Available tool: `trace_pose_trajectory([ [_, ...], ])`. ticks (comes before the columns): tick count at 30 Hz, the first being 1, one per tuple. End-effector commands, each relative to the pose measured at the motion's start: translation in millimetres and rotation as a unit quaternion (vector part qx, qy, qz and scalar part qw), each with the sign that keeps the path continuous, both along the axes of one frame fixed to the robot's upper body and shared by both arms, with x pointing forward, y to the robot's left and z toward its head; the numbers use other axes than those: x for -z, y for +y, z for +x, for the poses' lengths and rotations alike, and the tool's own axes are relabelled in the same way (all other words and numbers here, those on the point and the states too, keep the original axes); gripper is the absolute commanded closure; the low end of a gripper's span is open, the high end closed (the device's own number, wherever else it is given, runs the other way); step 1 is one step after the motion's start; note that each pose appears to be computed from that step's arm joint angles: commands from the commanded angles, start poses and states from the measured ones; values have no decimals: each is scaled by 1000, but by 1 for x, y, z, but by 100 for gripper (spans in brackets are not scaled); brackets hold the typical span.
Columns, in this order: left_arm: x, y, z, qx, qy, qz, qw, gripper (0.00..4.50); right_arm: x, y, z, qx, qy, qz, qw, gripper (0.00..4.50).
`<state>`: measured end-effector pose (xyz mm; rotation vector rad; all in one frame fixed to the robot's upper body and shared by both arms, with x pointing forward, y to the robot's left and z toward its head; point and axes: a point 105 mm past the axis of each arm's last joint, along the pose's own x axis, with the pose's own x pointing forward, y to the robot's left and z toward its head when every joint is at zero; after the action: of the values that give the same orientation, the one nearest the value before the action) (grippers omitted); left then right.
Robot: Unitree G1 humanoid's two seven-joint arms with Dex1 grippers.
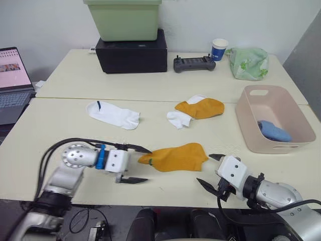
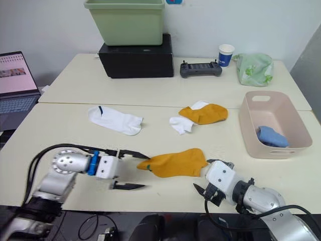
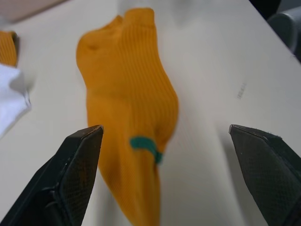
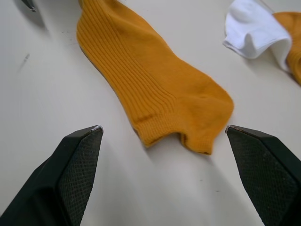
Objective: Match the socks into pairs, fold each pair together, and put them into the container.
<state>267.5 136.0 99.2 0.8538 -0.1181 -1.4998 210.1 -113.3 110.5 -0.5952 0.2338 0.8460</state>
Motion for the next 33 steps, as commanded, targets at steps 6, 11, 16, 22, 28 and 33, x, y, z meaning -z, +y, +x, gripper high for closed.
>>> trace_pose_trajectory([
  [6, 12, -23, 2, 32, -63, 3, 998, 197, -11, 0, 6, -65, -78, -82, 991, 0],
  [11, 15, -21, 3, 39, -64, 9, 997, 364, -1, 0, 20, -136, -133, -170, 967, 0],
  [16, 18, -18, 4, 39, -60, 12, 997, 448, 11, 7, 30, -174, -155, -195, 953, 0],
  [22, 19, -17, 3, 37, -45, 4, 998, 450, 15, 15, 38, -196, -164, -185, 949, 169],
  [28, 16, -16, 0, 45, -4, 3, 999, 450, 13, 19, 35, -213, -163, -167, 949, 390],
  [33, -5, -13, -11, 38, 139, -9, 990, 450, -5, 27, 20, -215, -129, -96, 963, 447],
])
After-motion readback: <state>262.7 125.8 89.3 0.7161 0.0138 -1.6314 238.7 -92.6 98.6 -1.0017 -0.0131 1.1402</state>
